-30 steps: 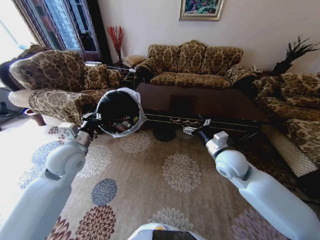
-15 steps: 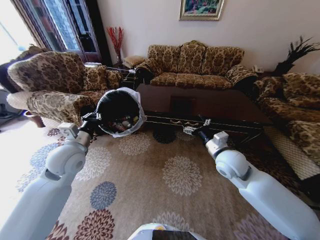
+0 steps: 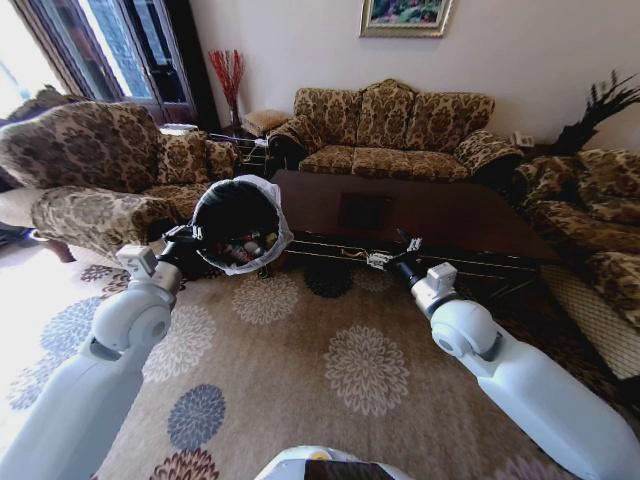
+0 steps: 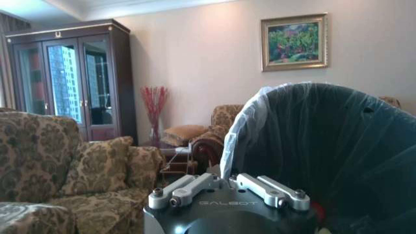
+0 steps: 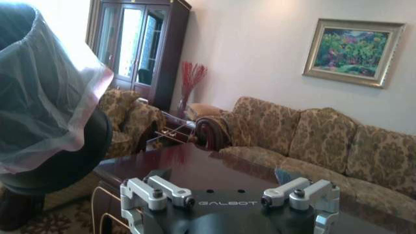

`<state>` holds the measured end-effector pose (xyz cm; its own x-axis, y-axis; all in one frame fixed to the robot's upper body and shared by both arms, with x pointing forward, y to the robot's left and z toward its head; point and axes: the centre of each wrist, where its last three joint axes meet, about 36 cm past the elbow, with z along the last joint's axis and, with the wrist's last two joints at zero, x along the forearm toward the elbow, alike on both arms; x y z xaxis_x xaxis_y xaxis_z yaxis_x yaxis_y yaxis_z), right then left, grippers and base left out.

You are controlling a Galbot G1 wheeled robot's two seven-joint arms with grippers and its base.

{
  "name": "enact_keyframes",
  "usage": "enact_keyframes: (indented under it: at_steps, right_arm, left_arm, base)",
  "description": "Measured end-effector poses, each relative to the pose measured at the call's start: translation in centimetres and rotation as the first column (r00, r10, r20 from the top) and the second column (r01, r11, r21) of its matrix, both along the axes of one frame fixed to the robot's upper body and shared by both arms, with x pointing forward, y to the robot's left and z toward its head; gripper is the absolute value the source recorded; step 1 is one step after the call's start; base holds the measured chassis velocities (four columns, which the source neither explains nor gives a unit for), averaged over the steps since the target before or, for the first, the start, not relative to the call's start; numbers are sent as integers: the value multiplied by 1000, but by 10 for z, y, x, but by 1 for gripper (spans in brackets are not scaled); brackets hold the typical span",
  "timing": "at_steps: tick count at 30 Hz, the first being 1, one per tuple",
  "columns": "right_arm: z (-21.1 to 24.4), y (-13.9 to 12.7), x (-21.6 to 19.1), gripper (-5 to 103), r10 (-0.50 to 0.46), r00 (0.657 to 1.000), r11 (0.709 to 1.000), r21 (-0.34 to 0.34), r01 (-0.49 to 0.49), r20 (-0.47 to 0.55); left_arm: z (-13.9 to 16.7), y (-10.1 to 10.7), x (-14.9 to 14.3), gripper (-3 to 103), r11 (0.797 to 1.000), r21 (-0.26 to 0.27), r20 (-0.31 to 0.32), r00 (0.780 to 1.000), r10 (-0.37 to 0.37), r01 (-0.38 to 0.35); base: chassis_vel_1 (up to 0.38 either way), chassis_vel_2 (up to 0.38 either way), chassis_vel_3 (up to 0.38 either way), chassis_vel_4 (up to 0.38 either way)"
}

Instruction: Move to the front of the table and place the trash on the table into the trash bin.

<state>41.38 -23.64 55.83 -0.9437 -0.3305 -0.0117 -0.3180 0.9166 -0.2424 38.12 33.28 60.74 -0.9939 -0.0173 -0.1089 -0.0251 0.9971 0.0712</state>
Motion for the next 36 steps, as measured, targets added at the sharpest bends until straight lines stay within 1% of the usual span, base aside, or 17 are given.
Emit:
enact_keyframes:
  at_steps: [30, 32, 34, 35, 36]
  right_arm:
    - [0, 0, 0, 100, -1, 1000, 1000, 0, 1, 0]
    - [0, -2, -1, 100, -6, 1000, 1000, 5, 6, 2]
    - [4, -13, -7, 100, -48, 998, 997, 60, 46, 26]
    - [4, -13, -7, 100, -48, 998, 997, 60, 46, 26]
    - [4, -17, -10, 100, -65, 997, 995, 81, 63, 30]
  left_arm:
    - [0, 0, 0, 2, 1000, 0, 0, 1000, 0, 0]
    - [-1, 0, -1, 2, 1000, -1, -3, 1000, 0, 0]
    - [-6, -1, -9, 2, 1000, -16, 9, 1000, 1, -1]
    - [-6, -1, -9, 2, 1000, -16, 9, 1000, 1, -1]
    - [-11, -3, -18, 2, 999, -32, 20, 1000, -2, 3]
  base:
    - [-1, -11, -10, 2]
    - [0, 0, 0, 0]
    - [0, 0, 0, 0]
    - [0, 0, 0, 0]
    - [0, 0, 0, 0]
